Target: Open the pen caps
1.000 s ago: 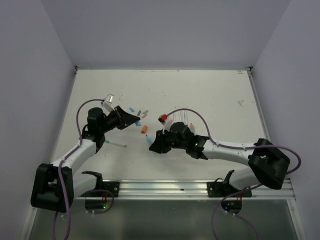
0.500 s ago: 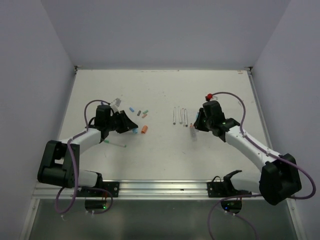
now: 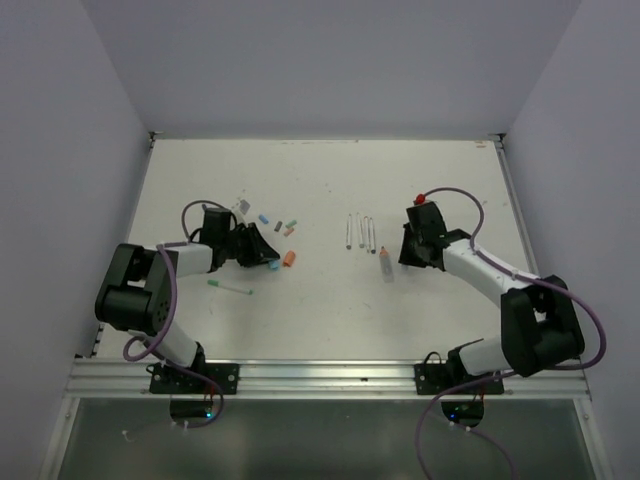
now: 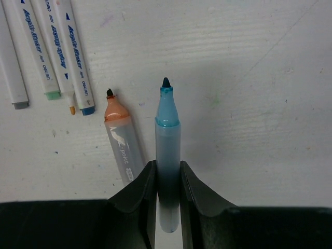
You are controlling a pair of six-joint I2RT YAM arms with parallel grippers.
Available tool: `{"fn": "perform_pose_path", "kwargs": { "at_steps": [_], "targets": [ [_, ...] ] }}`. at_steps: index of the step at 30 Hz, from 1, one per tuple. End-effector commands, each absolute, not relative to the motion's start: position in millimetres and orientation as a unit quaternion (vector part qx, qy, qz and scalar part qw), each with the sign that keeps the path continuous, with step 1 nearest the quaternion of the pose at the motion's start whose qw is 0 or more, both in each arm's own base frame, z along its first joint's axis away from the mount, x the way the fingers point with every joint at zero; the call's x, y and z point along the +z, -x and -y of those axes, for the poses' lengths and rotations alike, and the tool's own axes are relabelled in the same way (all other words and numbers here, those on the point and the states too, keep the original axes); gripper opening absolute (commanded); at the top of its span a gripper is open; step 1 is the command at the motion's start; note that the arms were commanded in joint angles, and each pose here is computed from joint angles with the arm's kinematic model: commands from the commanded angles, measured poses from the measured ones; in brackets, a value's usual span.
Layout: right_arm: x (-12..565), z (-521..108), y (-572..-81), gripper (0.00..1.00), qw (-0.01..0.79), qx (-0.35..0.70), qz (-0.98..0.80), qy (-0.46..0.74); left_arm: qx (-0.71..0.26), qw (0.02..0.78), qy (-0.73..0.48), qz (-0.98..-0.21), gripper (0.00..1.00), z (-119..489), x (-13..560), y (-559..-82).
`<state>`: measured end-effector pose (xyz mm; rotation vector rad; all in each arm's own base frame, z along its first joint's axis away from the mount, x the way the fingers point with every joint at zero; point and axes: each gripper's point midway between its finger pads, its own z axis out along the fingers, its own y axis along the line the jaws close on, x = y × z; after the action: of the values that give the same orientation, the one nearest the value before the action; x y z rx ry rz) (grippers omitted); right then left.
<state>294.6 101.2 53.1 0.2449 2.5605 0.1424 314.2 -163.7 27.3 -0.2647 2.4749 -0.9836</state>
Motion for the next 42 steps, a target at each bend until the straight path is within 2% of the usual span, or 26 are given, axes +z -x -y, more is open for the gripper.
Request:
{"fn": "perform_pose_path", "kwargs": {
  "at_steps": [1, 6, 9, 10, 12, 15, 16, 22, 25, 32, 37, 42],
  "targets": [
    [48, -106, -306, 0.01, 0.289, 0.062, -0.952, -0.077, -0.376, 0.254, 0.078, -0.888, 0.0, 173, 36, -329],
    [35, -104, -309, 0.08, 0.287, 0.053, -0.954, -0.071, -0.377, 0.244, 0.084, -0.889, 0.01, 175, 28, -329],
    [28, -103, -310, 0.13, 0.281, 0.045, -0.956, -0.066, -0.377, 0.244, 0.085, -0.889, 0.15, 177, 26, -329],
    [27, -103, -311, 0.13, 0.28, 0.046, -0.957, -0.064, -0.375, 0.243, 0.087, -0.89, 0.26, 177, 24, -328],
    [23, -105, -310, 0.15, 0.278, 0.05, -0.957, -0.059, -0.371, 0.245, 0.089, -0.891, 0.28, 175, 23, -328],
    [18, -110, -310, 0.18, 0.275, 0.063, -0.958, -0.055, -0.361, 0.256, 0.094, -0.892, 0.37, 171, 23, -327],
    [17, -111, -310, 0.19, 0.274, 0.066, -0.958, -0.053, -0.358, 0.257, 0.094, -0.893, 0.44, 170, 22, -327],
    [17, -114, -310, 0.25, 0.273, 0.074, -0.958, -0.052, -0.352, 0.256, 0.097, -0.895, 0.56, 168, 20, -325],
    [23, -114, -309, 0.32, 0.285, 0.078, -0.954, -0.053, -0.348, 0.261, 0.098, -0.895, 0.6, 166, 22, -325],
    [43, -110, -309, 0.56, 0.316, 0.08, -0.944, -0.052, -0.329, 0.288, 0.106, -0.893, 0.69, 158, 41, -333],
    [64, -112, -305, 0.84, 0.34, 0.093, -0.934, -0.053, -0.299, 0.331, 0.125, -0.886, 0.74, 142, 67, -342],
    [90, -123, -300, 0.86, 0.365, 0.124, -0.922, -0.046, -0.217, 0.379, 0.163, -0.885, 0.79, 102, 94, -359]
  ]
}}
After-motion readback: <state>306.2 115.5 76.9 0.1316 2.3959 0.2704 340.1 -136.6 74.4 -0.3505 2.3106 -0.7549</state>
